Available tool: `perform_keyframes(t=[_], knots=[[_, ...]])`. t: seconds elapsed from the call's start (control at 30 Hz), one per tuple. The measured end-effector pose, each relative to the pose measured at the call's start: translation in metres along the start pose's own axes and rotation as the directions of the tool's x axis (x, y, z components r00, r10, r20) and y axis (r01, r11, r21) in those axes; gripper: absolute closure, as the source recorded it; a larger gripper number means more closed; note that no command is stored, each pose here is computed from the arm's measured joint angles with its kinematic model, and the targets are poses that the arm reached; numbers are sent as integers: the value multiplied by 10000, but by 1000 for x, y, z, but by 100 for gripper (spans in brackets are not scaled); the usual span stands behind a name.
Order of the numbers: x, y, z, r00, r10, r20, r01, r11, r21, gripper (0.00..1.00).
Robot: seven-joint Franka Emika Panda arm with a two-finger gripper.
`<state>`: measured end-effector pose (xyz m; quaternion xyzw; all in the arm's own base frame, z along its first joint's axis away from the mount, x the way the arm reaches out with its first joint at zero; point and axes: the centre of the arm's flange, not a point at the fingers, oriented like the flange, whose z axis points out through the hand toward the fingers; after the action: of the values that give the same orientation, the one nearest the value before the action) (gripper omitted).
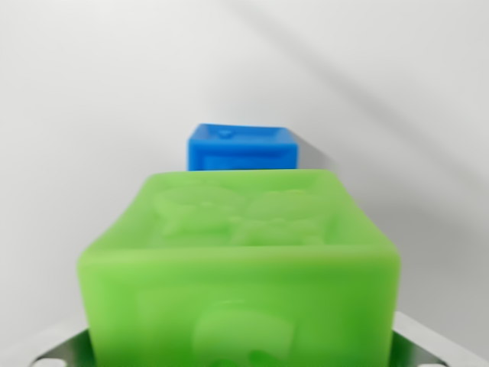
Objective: Stack cube
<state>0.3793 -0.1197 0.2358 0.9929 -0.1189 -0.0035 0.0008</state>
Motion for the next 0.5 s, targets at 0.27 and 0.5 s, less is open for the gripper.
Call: perform_keyframes(t=[0.27, 0.5], knots=[[0, 1, 19, 10000, 9, -2, -9, 10000, 4, 100], [-1, 1, 35, 10000, 5, -2, -5, 10000, 6, 100]])
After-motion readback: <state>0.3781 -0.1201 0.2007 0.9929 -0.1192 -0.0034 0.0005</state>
